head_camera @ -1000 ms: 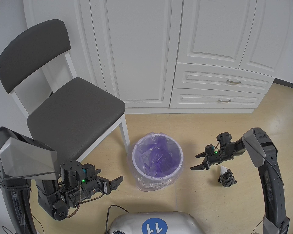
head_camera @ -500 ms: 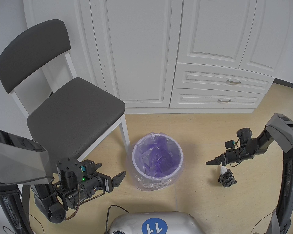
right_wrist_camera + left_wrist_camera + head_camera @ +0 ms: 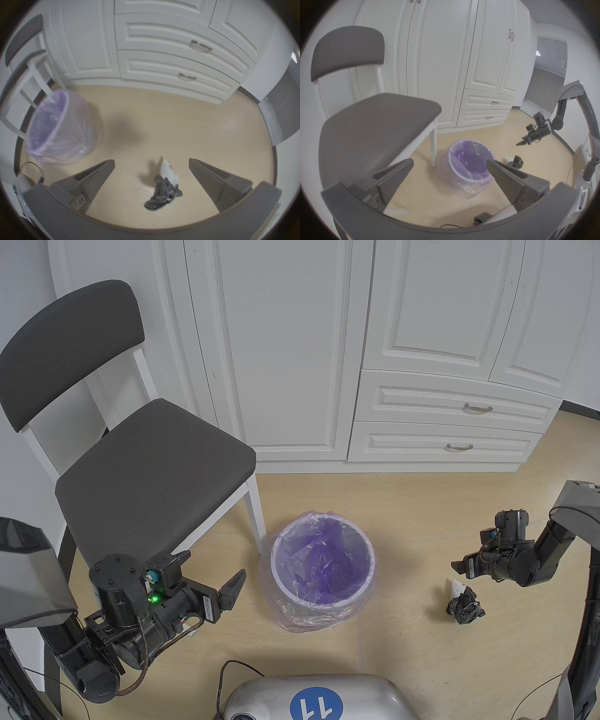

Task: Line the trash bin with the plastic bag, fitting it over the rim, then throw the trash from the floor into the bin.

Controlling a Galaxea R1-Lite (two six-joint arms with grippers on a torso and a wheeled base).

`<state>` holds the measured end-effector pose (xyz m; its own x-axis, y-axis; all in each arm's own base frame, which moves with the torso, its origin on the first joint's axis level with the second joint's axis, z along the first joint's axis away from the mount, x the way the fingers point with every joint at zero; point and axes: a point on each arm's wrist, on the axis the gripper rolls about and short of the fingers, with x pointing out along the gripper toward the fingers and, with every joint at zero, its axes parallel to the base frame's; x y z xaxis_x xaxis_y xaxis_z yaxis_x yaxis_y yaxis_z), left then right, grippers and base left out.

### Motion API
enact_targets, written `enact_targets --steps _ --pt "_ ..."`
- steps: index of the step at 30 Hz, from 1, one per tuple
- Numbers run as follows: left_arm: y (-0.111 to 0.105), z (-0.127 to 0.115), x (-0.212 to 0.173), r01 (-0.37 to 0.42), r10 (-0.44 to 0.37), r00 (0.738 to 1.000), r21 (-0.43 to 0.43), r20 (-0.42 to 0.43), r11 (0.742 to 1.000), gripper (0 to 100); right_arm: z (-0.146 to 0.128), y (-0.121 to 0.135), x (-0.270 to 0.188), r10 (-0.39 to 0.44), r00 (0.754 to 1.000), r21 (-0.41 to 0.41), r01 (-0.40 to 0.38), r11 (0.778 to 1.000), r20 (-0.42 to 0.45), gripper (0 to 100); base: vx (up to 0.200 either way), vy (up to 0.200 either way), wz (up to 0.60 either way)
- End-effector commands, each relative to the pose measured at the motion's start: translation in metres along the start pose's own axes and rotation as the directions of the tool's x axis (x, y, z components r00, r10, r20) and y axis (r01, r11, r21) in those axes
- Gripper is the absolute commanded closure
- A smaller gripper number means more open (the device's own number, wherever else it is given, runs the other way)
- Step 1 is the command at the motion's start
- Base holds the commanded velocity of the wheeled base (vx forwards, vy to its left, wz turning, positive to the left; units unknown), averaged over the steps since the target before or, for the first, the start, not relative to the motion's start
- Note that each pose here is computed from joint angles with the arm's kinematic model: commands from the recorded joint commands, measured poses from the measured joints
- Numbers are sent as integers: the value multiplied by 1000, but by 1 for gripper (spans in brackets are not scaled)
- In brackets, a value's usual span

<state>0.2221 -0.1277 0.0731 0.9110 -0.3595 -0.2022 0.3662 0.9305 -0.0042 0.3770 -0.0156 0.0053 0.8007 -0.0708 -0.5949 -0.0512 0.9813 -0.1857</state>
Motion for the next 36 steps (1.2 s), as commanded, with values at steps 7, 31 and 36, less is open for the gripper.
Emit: enact_targets --steps 7,31,36 --pt "3 33 -29 -29 21 990 55 143 998 0 10 -13 117 26 941 321 89 943 -337 0 0 0 0" --pt "4 36 -32 -28 19 987 54 159 998 0 -40 -9 176 46 852 217 80 973 -521 0 0 0 0" --pt "3 34 -30 -25 16 989 56 149 998 0 -39 -6 175 95 849 230 33 973 -520 0 0 0 0"
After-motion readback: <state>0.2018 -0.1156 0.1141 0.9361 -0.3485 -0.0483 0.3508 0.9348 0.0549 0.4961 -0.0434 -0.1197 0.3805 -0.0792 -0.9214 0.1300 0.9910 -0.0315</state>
